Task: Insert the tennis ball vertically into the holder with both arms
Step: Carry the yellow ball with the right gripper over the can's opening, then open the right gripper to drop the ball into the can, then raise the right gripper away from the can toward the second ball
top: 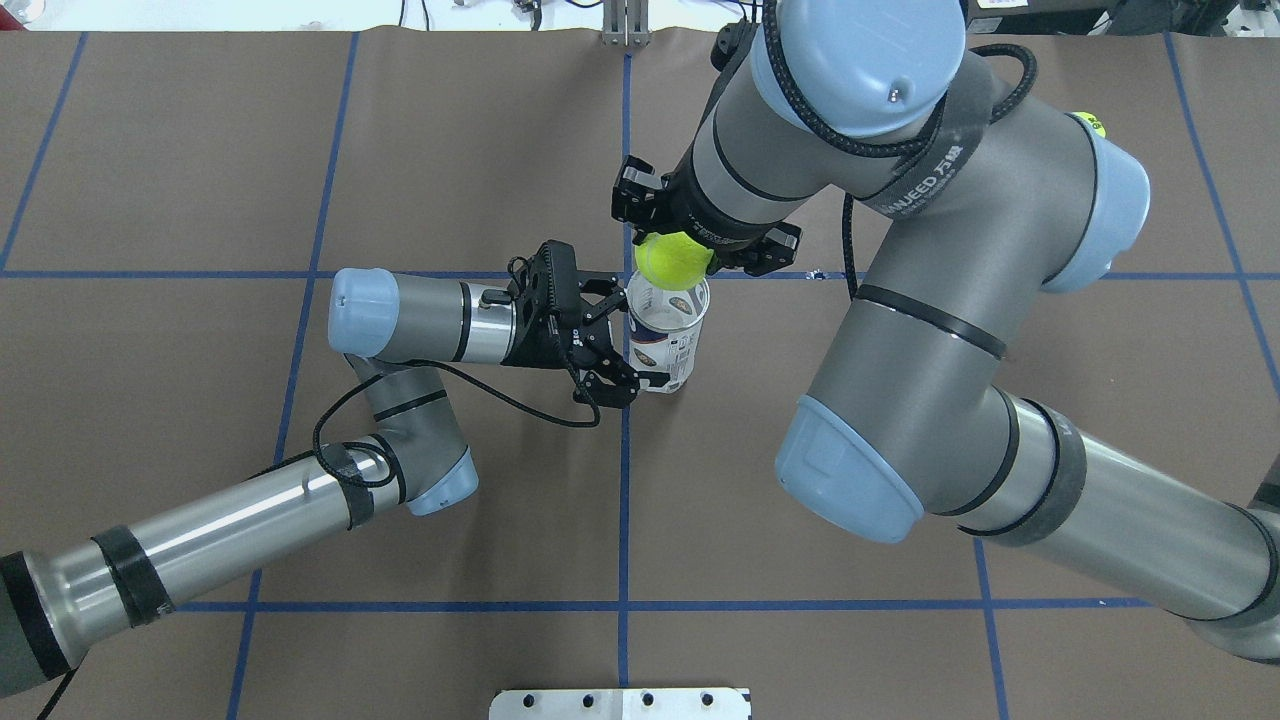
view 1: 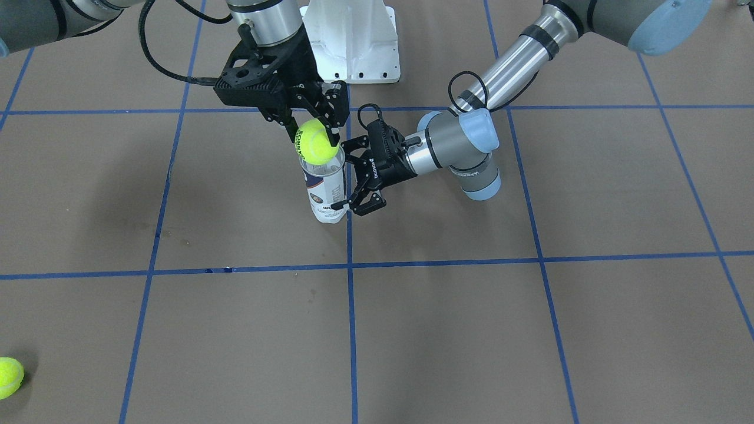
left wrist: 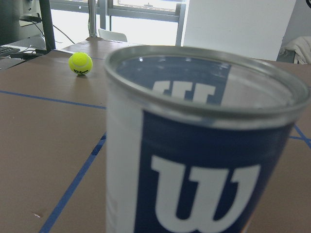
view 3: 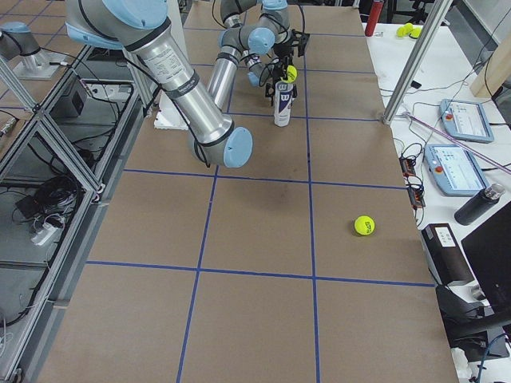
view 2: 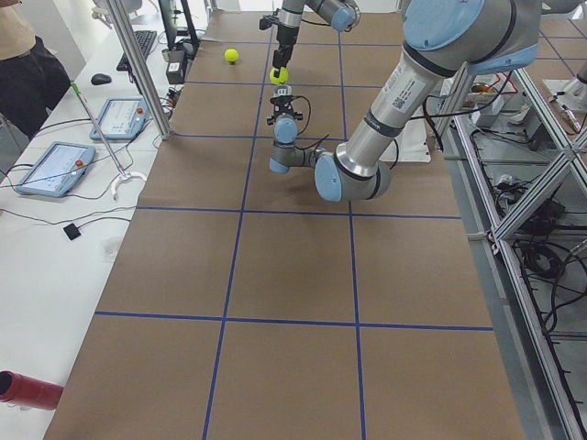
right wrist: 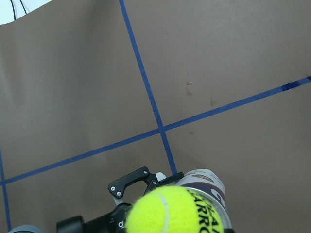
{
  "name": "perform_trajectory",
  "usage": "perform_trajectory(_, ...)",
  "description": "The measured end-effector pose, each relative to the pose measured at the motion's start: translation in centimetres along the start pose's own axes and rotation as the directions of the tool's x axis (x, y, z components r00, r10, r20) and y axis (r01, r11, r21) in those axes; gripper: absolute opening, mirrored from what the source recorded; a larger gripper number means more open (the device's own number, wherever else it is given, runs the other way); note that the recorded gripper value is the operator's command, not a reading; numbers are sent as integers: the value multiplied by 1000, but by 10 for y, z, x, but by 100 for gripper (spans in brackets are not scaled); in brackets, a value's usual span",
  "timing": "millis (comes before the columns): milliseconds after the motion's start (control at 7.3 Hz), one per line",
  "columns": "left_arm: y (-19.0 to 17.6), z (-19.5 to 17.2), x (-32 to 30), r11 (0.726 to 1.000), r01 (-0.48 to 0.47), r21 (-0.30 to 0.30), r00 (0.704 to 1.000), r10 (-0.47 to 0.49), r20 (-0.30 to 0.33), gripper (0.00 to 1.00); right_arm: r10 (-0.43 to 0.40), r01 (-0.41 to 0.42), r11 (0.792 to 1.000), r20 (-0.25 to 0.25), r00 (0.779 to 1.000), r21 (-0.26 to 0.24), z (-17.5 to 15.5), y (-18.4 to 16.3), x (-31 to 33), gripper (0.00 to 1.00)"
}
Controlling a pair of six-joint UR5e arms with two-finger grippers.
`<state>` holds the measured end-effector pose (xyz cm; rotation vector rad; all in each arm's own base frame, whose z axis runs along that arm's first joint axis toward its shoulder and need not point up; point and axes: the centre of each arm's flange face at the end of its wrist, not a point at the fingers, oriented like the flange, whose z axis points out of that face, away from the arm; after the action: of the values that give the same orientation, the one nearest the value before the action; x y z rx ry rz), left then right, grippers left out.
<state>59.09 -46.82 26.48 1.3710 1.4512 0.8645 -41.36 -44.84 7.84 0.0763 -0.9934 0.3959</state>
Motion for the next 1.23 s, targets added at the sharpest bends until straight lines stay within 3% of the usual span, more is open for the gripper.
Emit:
perform_trajectory(274, 0, 0, 0, 1000, 0, 0, 1000, 0, 1, 95, -4, 4, 1000, -4, 1000, 9, 3, 2, 1, 98)
perform_trajectory(1233, -1, 1, 0, 1000, 1, 0, 1000, -1, 1, 95, -13, 13, 1000, -21, 1000, 17, -3, -3, 3, 99)
